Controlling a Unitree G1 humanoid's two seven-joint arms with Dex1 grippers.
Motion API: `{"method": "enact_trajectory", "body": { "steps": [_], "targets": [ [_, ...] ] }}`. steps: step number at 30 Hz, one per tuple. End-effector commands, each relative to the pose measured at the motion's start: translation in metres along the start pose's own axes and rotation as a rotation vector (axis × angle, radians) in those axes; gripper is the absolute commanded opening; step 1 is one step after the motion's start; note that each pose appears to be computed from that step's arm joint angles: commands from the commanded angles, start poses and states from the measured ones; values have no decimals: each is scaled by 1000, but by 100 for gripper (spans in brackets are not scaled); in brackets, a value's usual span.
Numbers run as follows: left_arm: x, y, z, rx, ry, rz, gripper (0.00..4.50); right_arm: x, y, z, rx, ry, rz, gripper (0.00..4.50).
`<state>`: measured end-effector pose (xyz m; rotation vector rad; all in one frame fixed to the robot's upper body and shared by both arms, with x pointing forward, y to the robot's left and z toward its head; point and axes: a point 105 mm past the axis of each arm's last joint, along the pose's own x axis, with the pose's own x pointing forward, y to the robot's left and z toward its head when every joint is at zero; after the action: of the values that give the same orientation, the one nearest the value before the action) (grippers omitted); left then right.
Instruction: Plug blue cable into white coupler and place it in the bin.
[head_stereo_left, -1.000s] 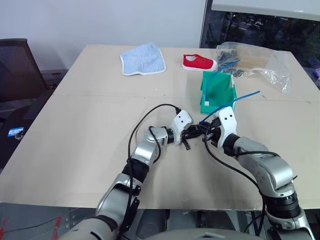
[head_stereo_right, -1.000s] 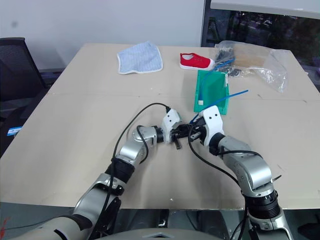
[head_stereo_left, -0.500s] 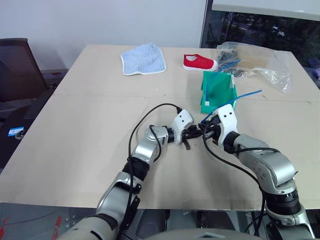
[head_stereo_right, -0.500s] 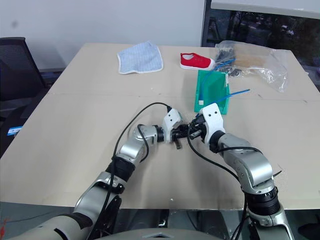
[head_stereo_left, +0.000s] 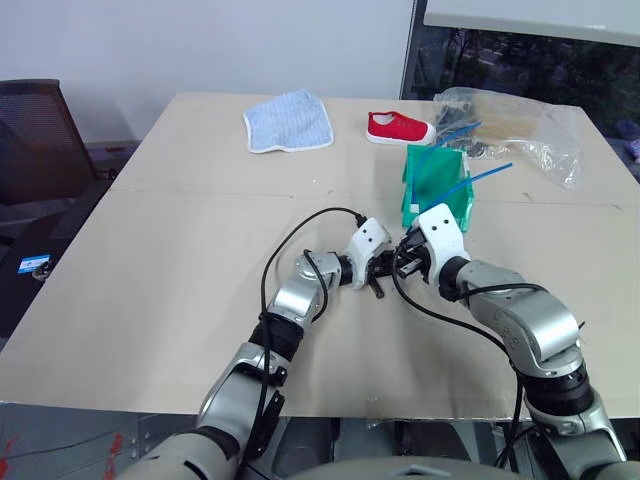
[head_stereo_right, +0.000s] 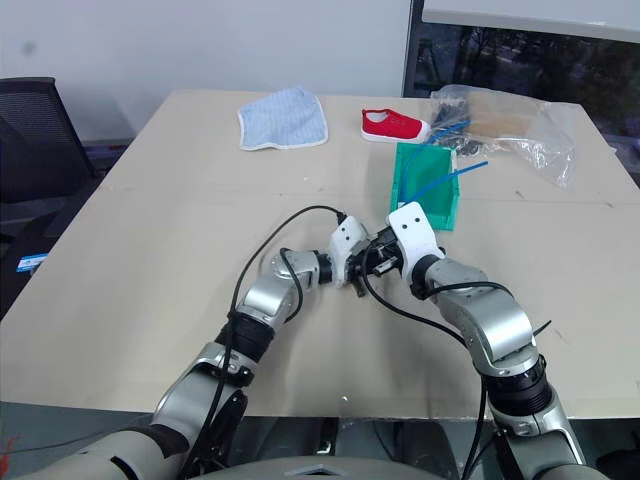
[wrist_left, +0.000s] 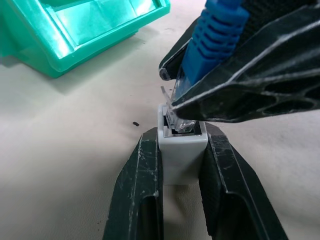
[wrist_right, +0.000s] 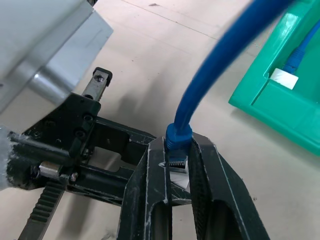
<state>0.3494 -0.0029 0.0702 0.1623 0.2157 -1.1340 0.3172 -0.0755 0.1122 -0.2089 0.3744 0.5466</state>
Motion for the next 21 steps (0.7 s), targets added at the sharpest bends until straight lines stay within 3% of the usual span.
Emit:
{"method": "enact_trajectory", "body": {
  "steps": [1,8,11,17,19,21],
  "targets": [
    [11,-14,12,23,-17,-2,35,11,-2,-71,61,303,-11,0],
    [12,-19,16,23,-19,68,35,14,6,-94,93,394,40,0],
    [11,-18,17,11,-27,91,35,19,6,-86,114,340,46,0],
    [4,-15,15,25,-37,90,35,14,-18,-9,159,-24,58,0],
    [0,-15,18,11,-66,77,35,7,-25,6,142,-76,68,0],
    [-3,-14,26,-7,-104,69,144,3,-27,15,115,-100,89,0]
  ]
}}
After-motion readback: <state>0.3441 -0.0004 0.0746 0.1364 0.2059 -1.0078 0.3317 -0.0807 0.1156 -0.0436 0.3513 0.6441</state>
